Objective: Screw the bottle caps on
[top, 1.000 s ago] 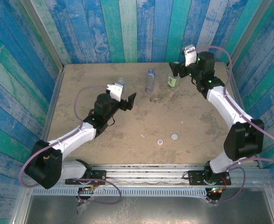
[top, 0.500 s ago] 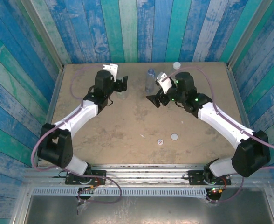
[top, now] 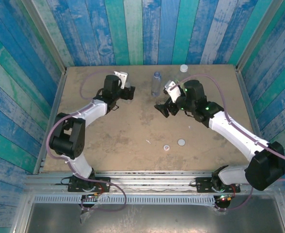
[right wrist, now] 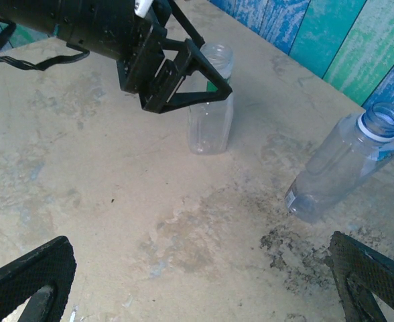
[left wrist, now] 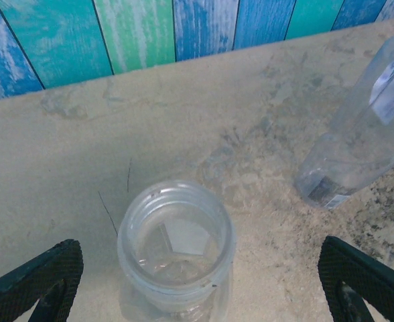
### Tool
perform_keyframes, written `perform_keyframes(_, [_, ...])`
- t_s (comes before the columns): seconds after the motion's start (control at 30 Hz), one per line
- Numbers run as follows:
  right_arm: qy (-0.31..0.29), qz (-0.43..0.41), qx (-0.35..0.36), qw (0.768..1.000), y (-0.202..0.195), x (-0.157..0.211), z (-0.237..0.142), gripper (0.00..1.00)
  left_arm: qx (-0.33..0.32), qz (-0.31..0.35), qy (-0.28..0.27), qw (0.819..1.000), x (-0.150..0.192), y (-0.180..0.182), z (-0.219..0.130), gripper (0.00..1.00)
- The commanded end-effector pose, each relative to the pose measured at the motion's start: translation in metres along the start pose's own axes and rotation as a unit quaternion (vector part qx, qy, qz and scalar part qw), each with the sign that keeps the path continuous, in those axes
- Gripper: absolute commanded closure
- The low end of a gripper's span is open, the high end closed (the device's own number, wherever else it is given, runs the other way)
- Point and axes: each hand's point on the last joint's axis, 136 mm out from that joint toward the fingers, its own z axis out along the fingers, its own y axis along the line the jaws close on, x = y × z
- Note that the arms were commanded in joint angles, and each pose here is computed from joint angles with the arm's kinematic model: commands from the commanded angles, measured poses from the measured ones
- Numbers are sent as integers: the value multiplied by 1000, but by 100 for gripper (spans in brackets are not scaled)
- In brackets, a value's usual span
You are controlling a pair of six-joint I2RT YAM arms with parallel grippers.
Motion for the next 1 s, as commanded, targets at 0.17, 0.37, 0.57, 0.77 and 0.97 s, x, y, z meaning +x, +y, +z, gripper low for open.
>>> perform_keyframes(0.17, [11,7,0,1000,3,8,-4,0,38,9,32,999,23,-4,29,5])
perform_keyframes(0.37, [12,9,-3,1000,4,8,-3,0,46,13,56,997,32,-5,38,3])
perform_keyframes(0.57, [11,11,-3,1000,4,8,-4,0,49,14,62,997,34,-6,42,17])
perform_keyframes(0.77, [13,13,-5,1000,5,10,-3,0,48,13,55,997,30,-6,40,26])
perform_keyframes(0.97, [15,17,-14,1000,7,12,0,0,54,18,58,997,29,-7,41,36])
